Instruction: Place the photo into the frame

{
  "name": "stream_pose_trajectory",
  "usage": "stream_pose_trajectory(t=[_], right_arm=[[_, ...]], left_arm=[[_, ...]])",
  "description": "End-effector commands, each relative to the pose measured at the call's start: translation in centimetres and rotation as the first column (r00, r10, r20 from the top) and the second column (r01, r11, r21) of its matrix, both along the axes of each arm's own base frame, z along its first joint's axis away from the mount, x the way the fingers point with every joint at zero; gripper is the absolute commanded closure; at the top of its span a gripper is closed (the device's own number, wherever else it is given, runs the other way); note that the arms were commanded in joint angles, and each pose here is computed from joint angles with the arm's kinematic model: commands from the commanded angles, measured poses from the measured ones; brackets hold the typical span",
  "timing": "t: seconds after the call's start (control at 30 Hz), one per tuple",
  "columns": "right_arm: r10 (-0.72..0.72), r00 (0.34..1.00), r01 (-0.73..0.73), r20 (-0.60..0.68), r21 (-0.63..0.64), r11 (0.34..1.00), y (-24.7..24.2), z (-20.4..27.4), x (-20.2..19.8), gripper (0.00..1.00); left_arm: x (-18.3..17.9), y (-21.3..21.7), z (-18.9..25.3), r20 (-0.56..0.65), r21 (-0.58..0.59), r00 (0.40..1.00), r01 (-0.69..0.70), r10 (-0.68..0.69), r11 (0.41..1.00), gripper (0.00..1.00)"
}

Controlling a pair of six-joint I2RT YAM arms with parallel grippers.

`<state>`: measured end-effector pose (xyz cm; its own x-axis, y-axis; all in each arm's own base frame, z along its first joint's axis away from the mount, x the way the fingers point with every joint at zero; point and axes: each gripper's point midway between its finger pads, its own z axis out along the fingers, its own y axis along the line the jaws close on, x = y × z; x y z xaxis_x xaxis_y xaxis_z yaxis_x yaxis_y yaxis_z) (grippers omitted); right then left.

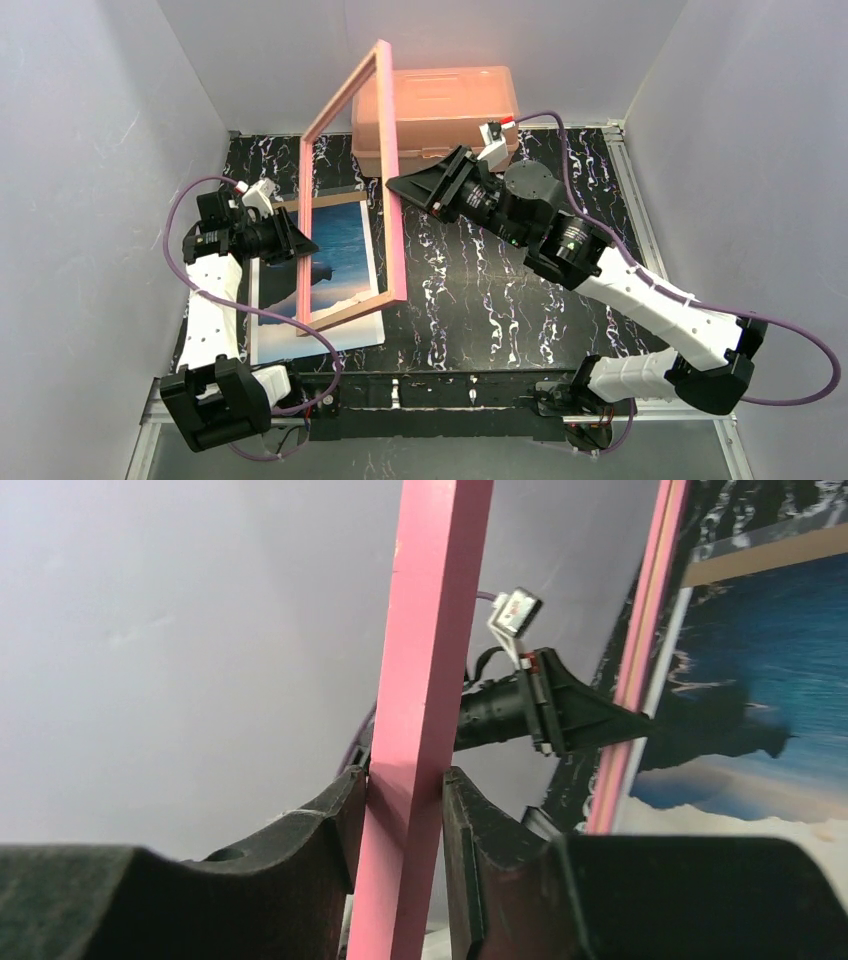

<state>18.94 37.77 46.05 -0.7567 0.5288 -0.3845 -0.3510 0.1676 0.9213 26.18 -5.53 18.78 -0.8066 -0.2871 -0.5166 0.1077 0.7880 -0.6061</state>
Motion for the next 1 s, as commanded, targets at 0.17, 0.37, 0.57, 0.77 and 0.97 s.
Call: stream_pose_trajectory(t=[0.17,0.37,0.57,0.77,0.97], right_arm=[[0.016,1.0,-0.02,-0.023,-0.189,0.982,-1.0,-4.5,0.7,0.51],[-0.07,0.997,0.057,-0.034,-0.285,0.957,-3.3,-6.4,1.6,0.64],[-0.166,0.983,0.106,-0.083,-0.482,0.87,-7.1,-11.8,1.5,0.83],[-0.239,0.963,0.12,-0.126,-0.594,0.796,-11.7,-16.4,0.8,0.99],[-0.28,0.952,0.156,-0.121,-0.598,0.786,-14.8,-17.2,0.1,0.99]], left_arm=[[-0.4,0.2,2.5,0.121,0.08,0.992,0.035,-0.044,0.996,1.0],[-1.4,0.8,2.1,0.164,0.177,0.982,0.061,-0.091,0.982,1.0],[-2.4,0.5,1.0,0.102,0.175,0.985,0.12,-0.139,0.977,0.96],[-3.7,-1.3,-0.4,0.042,0.131,0.971,0.23,-0.237,0.964,0.68],[-4.0,-2.2,-1.7,-0.023,0.129,0.955,0.297,-0.297,0.946,0.41]])
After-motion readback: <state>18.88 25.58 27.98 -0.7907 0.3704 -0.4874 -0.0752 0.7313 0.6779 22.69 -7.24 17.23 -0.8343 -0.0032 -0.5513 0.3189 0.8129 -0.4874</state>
